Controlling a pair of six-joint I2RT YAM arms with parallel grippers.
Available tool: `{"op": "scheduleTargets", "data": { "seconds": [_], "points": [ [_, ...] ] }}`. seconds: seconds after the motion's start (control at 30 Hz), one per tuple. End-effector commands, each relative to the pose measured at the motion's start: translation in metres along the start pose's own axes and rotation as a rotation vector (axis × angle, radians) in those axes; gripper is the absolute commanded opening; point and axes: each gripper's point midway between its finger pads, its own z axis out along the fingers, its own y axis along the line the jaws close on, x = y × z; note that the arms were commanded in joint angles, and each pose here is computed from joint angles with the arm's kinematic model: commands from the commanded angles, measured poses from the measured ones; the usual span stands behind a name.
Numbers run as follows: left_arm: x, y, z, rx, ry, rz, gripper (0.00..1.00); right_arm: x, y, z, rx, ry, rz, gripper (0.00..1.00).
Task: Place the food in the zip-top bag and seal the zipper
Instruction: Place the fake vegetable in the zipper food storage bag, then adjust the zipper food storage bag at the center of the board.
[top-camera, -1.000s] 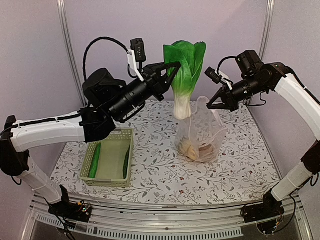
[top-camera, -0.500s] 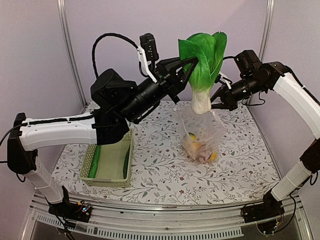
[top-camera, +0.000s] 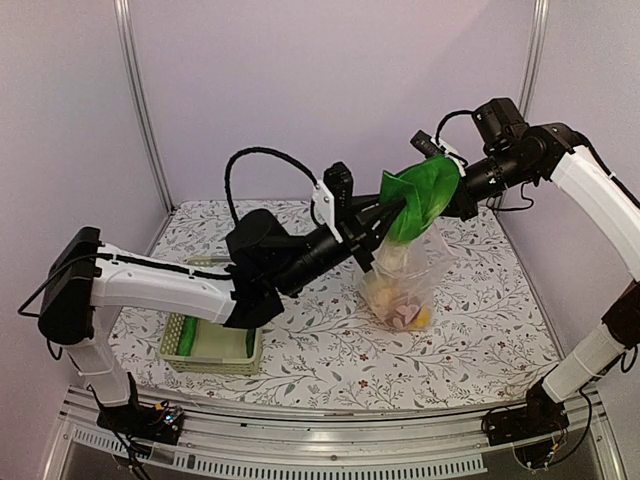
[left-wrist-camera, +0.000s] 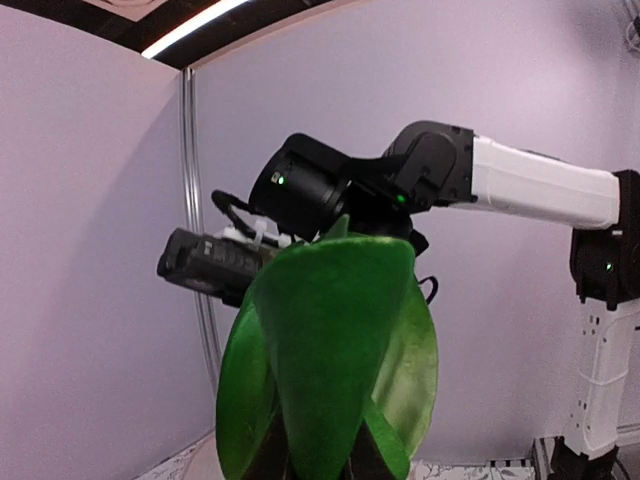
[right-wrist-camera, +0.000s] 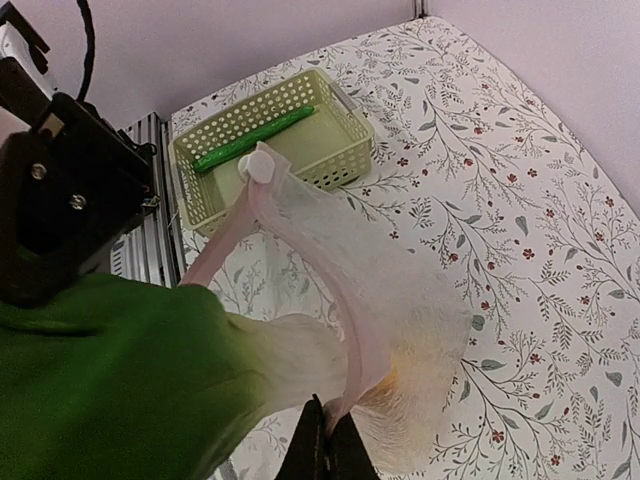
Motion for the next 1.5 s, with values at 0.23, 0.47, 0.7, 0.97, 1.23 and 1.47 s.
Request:
{"op": "scheduleTargets", "data": {
  "seconds": [0.23, 0.47, 0.7, 0.97, 1.23, 1.47],
  "points": [
    [-0.005, 0.029, -0.019, -0.176, 0.02, 0.075, 0.76, -0.015, -0.009, -0.022, 0.078, -0.058, -0.012, 0.0],
    [-0.038, 0.013, -0.006, -0.118, 0.162, 0.058, 0.79, -0.015, -0.018, -0.014, 0.079, -0.048, 0.008, 0.0],
    [0.006, 0.068, -0.044, -0.531, 0.505, -0.21, 0.35, -0.029, -0.027, -0.018, 0.12, -0.078, -0.019, 0.0],
    [0.094, 0.051, -0.07, -0.594, 0.648, -0.472, 0.28, -0.026, -0.052, 0.006, 0.14, -0.071, 0.035, 0.0],
    [0.131, 0.044, -0.07, -0.584, 0.706, -0.613, 0.28, -0.024, -0.06, 0.024, 0.103, -0.06, 0.071, 0.0],
    [0.146, 0.034, -0.077, -0.563, 0.791, -0.67, 0.29, -0.026, -0.062, 0.028, 0.098, -0.065, 0.08, 0.0]
  ]
}}
